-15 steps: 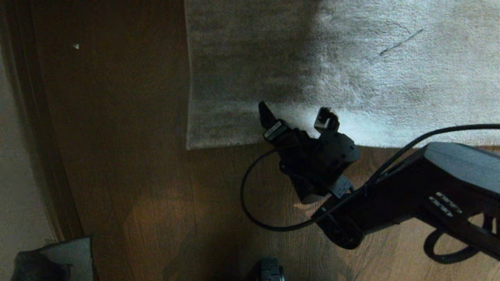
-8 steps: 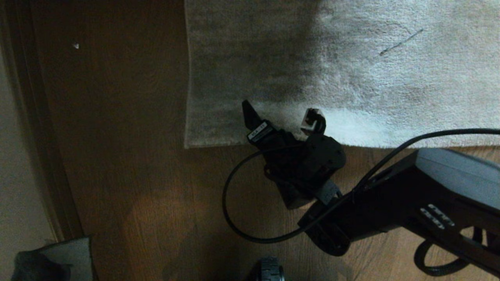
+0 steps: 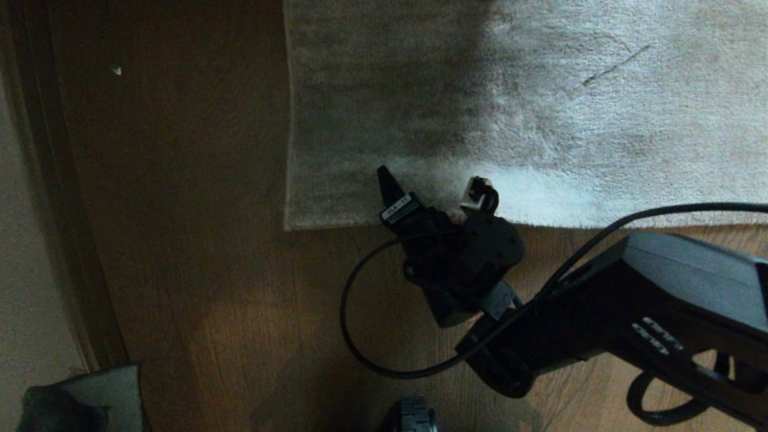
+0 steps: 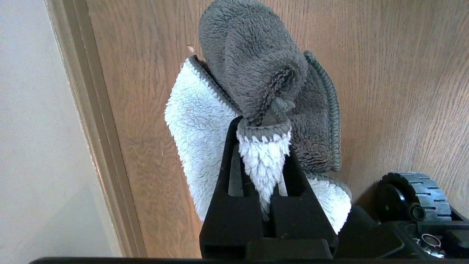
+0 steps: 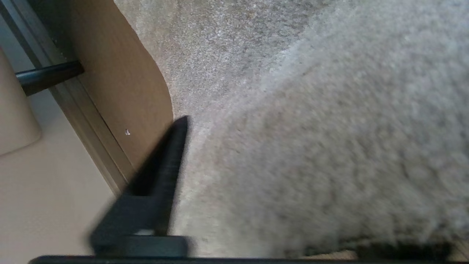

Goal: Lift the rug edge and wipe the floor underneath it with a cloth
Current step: Lift up the carpet

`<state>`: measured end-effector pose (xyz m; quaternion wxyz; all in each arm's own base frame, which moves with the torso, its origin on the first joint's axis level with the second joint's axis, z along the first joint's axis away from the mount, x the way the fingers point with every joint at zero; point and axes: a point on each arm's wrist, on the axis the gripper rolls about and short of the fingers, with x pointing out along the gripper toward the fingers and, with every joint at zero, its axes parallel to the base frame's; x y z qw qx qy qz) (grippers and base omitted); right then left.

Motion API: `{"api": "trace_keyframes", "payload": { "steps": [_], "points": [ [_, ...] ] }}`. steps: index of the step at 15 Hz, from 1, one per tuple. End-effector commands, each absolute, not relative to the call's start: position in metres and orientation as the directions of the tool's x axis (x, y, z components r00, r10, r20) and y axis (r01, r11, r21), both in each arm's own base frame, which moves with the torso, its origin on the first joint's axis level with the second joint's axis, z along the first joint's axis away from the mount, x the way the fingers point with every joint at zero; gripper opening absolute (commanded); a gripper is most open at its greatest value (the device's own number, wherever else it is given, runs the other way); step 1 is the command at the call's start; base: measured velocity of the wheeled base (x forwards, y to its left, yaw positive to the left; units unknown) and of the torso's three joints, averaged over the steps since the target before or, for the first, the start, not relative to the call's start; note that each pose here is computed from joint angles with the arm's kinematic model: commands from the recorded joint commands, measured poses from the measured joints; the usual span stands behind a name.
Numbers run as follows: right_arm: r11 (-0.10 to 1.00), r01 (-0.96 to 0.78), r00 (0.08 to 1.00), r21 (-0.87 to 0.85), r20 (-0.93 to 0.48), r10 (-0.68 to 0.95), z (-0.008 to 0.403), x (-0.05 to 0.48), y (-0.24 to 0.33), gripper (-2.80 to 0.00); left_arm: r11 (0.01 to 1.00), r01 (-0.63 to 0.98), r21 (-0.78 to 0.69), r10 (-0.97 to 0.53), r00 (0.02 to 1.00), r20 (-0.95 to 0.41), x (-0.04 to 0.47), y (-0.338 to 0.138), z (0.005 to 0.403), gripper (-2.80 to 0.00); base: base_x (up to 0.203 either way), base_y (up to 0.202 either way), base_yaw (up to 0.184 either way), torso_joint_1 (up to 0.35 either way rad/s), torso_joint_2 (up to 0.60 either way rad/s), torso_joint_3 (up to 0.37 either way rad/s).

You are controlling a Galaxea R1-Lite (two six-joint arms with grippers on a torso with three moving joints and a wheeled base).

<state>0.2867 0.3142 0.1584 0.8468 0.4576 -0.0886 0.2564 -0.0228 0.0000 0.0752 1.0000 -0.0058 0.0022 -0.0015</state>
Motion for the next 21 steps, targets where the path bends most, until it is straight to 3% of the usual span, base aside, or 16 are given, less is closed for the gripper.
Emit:
{"api": "trace_keyframes", "payload": {
  "steps": [1,14,21],
  "points": [
    [0.419,-0.533,0.843,0.735,0.419,0.337,0.16,0.286,0.313,-2.8,1.0,0.002,-0.012,-0.002,1.0,-0.004,-0.023,0.0,0.075,-2.8,0.0,0.0,0.0,0.0,0.0,0.0],
    [0.402,-0.531,0.844,0.746,0.422,0.332,0.169,0.28,0.305,-2.8,1.0,0.003,-0.012,-0.003,1.0,-0.005,-0.023,0.0,0.075,-2.8,0.0,0.0,0.0,0.0,0.0,0.0],
    [0.303,-0.565,0.823,0.768,0.497,0.274,0.219,0.263,0.267,-2.8,1.0,0.003,-0.012,-0.003,1.0,-0.005,-0.023,0.0,0.075,-2.8,0.0,0.0,0.0,0.0,0.0,0.0]
  ]
}}
